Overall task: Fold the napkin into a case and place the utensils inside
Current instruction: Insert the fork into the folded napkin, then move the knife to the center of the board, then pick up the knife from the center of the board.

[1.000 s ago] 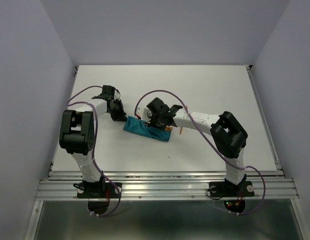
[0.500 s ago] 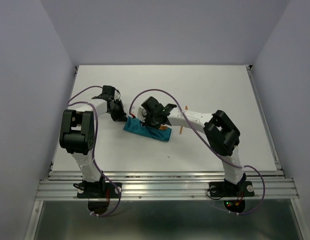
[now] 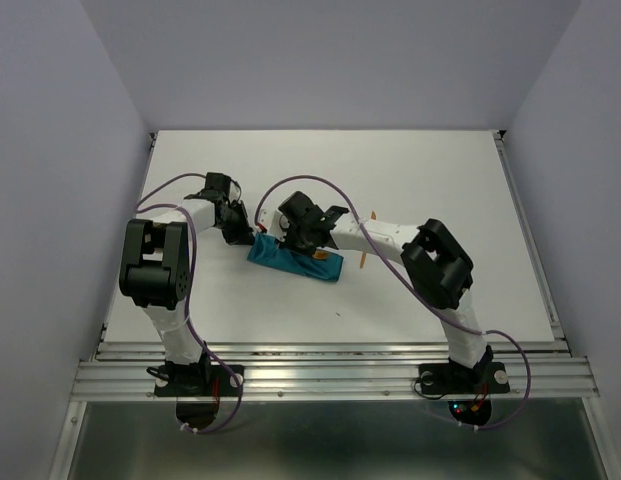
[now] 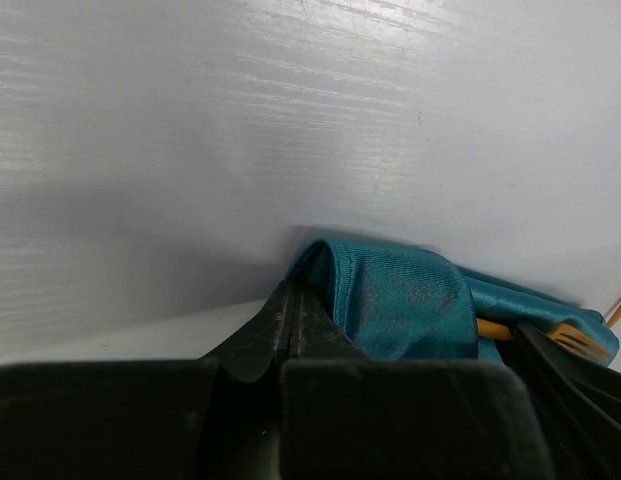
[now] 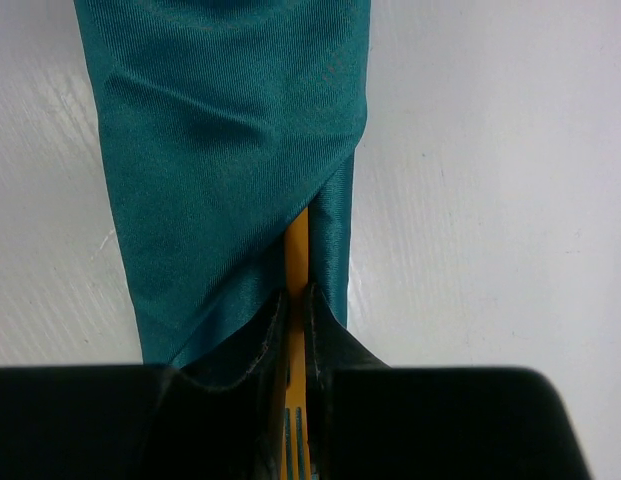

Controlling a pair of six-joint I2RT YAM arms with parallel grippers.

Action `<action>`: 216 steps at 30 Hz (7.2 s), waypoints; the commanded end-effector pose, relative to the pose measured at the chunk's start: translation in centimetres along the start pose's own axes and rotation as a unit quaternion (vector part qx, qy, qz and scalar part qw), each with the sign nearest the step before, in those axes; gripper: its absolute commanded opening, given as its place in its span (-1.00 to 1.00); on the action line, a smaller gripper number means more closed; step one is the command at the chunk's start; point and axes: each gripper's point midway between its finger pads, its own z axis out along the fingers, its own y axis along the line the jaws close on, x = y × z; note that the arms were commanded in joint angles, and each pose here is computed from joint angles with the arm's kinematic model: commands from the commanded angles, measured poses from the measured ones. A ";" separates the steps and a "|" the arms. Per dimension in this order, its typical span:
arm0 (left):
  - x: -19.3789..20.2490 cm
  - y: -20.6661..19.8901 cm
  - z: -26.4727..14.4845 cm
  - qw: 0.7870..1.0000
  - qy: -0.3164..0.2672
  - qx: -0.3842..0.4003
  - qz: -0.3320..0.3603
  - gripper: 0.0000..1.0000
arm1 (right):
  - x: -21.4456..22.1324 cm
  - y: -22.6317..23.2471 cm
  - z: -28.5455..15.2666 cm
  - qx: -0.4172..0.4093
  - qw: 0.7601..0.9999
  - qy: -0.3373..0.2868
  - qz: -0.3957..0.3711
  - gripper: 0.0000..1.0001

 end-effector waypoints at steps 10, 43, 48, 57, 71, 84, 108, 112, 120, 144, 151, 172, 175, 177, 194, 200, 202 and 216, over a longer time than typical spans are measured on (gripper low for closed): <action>0.7 0.0 0.2 1.000 0.008 0.002 0.007 -0.97 | -2.9 -0.7 0.5 0.017 0.999 -0.038 0.009 -0.94; 0.6 0.2 0.3 1.000 0.008 -0.003 0.013 -0.97 | 3.1 -13.6 -12.2 0.273 0.901 -0.103 0.322 0.25; 0.5 0.2 0.3 1.000 0.007 -0.003 0.013 -0.97 | 10.5 -14.1 -13.6 0.292 0.822 -0.085 0.481 0.39; 0.2 -0.2 -0.1 1.000 0.003 0.000 0.016 -0.97 | 14.5 -7.2 -11.2 0.169 0.803 -0.046 0.570 0.44; 0.1 -0.2 -0.1 1.000 0.001 0.001 0.016 -0.97 | 13.8 -6.2 -6.6 0.143 0.807 -0.012 0.573 0.06; 0.4 -0.1 -0.3 1.000 -0.001 0.001 0.017 -0.97 | 9.5 -14.2 -2.7 0.204 0.776 -0.075 0.592 -0.19; 0.3 -0.2 0.2 1.000 0.003 0.004 0.015 -0.97 | 5.1 -11.5 -3.8 0.091 0.847 -0.088 0.515 0.00; 0.2 -0.2 0.3 1.000 0.003 0.003 0.014 -0.97 | 7.3 -9.6 -2.8 0.080 0.848 -0.058 0.521 0.00; 0.5 -0.1 0.3 1.000 0.006 0.002 0.015 -0.97 | 13.2 -12.4 -4.4 0.222 0.822 0.014 0.524 0.18; 0.6 -0.4 -0.3 1.000 -0.001 0.005 0.021 -0.97 | 10.9 -21.5 0.5 0.235 0.800 -0.012 0.553 0.50; 0.5 -0.5 -0.1 1.000 0.000 0.006 0.019 -0.97 | 11.5 -20.7 1.6 0.255 0.823 0.034 0.505 0.13; 0.6 -0.6 0.1 1.000 0.005 0.007 0.023 -0.97 | 15.8 -8.3 -3.4 0.107 0.918 0.089 0.372 -0.73; 0.7 -0.6 0.2 1.000 0.006 0.006 0.022 -0.97 | 16.1 -7.5 -5.2 0.110 0.919 0.086 0.367 -0.63; 0.7 -0.6 0.3 1.000 0.007 0.006 0.021 -0.97 | 16.9 -6.9 -5.7 0.116 0.917 0.094 0.369 -0.50; 0.5 -0.7 -0.3 1.000 0.000 0.002 0.022 -0.97 | 17.5 -6.6 -4.0 0.148 0.919 0.084 0.357 -0.45; 0.6 -0.5 -0.6 1.000 -0.002 -0.001 0.022 -0.97 | 16.1 -7.9 -3.6 0.153 0.925 0.061 0.343 -0.94; 0.6 -0.4 -0.7 1.000 -0.003 -0.004 0.023 -0.97 | 15.8 -8.3 -4.3 0.160 0.925 0.055 0.340 -0.99; 0.7 -0.1 -0.8 1.000 -0.001 -0.002 0.020 -0.97 | 13.1 -8.7 -10.5 0.172 0.935 0.036 0.308 -0.99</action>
